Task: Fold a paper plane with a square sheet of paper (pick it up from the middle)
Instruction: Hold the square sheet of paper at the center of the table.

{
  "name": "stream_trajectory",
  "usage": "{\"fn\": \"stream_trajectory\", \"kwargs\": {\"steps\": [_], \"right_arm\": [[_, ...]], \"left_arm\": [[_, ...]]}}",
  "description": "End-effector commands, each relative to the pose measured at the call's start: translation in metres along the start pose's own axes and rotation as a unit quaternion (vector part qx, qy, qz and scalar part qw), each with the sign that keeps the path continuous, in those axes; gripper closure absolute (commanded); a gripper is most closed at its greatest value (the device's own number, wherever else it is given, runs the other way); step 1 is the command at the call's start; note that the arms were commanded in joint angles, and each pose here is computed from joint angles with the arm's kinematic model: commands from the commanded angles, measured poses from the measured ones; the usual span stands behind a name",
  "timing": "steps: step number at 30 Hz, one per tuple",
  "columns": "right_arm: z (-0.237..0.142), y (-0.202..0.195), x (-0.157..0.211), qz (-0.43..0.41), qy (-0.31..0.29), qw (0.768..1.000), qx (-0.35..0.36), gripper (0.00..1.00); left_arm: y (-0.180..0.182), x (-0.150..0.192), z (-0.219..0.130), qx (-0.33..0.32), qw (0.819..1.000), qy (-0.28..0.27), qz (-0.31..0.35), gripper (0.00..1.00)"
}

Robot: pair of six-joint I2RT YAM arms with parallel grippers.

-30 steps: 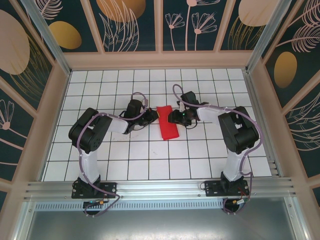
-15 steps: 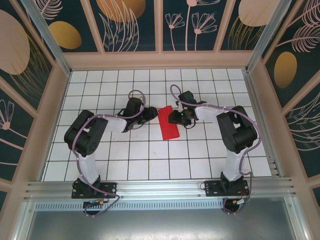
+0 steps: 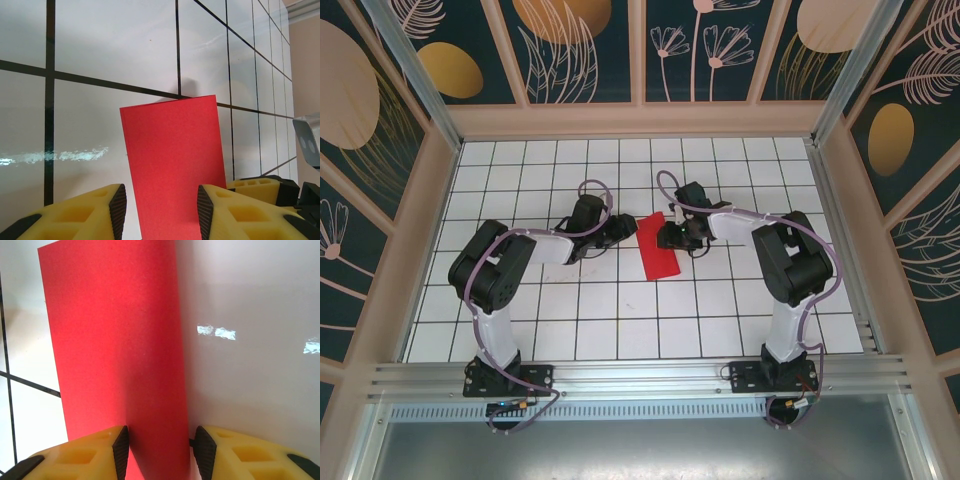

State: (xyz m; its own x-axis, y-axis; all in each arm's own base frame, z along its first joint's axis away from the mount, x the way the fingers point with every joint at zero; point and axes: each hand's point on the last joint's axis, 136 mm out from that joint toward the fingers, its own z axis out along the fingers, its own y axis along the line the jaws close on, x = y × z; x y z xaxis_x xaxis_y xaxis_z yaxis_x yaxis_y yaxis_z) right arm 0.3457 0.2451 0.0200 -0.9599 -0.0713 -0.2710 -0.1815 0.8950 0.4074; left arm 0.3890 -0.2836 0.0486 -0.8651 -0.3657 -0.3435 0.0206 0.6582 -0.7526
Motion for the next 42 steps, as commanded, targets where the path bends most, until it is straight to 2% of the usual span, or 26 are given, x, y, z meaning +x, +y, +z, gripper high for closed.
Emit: {"fn": "stream_trajectory", "kwargs": {"steps": [1, 19, 42], "right_arm": [[0.021, -0.028, 0.015, -0.007, 0.027, 0.998, 0.056, 0.54], [0.032, -0.035, 0.023, 0.015, 0.043, 0.997, 0.069, 0.54], [0.043, -0.037, 0.037, 0.015, 0.057, 0.995, 0.080, 0.52]], "left_arm": [[-0.012, -0.002, 0.005, 0.019, 1.000, 0.004, 0.008, 0.55], [-0.016, 0.007, 0.011, 0.047, 0.999, 0.026, -0.005, 0.60], [-0.019, 0.011, 0.013, 0.059, 0.997, 0.037, -0.016, 0.61]]}}
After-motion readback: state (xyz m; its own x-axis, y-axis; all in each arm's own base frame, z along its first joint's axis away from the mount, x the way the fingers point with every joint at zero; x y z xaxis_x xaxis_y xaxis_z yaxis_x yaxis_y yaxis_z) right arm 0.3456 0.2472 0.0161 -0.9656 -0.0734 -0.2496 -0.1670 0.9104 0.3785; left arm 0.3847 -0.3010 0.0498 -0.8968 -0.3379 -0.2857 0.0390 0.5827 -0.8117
